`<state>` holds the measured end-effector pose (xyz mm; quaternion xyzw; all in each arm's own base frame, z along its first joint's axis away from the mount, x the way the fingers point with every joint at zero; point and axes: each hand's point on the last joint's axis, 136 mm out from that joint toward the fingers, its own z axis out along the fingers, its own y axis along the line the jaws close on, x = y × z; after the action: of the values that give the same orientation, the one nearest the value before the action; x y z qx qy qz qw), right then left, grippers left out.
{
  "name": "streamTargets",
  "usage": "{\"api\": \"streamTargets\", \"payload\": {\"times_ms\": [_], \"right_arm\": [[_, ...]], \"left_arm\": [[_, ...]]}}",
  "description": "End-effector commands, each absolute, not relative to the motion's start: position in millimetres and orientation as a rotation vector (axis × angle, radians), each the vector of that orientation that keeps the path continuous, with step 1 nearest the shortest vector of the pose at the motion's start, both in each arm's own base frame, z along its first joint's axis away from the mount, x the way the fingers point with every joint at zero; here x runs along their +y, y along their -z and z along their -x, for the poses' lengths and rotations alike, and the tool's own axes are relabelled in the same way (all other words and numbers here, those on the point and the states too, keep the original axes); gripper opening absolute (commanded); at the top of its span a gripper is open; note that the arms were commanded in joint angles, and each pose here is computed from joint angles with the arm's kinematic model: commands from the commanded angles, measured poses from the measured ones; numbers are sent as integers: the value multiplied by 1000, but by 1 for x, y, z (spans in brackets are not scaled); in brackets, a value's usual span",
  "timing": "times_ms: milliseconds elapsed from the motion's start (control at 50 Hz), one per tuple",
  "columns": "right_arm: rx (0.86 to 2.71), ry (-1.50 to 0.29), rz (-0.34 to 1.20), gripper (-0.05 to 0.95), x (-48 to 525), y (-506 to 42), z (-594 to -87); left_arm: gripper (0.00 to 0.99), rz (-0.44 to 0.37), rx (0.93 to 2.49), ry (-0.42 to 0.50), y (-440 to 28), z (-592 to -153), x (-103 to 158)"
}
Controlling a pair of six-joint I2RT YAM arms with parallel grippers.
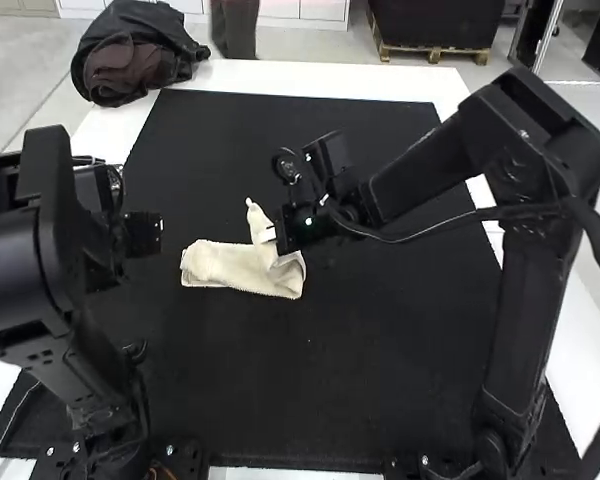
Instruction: Fold the towel.
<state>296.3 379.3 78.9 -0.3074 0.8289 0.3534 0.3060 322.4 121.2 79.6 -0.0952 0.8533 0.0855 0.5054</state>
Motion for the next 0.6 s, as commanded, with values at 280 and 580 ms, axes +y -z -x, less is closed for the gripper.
{"api": "streamTargets", "payload": {"times_ms": [280, 580], "right_arm": [[2133, -990, 862, -23, 438, -85, -299], [2101, -1011, 873, -23, 469, -86, -312]], "left_arm": [[961, 257, 2040, -279, -83, -309, 147], [961, 255, 2045, -262, -82, -308, 146]]}}
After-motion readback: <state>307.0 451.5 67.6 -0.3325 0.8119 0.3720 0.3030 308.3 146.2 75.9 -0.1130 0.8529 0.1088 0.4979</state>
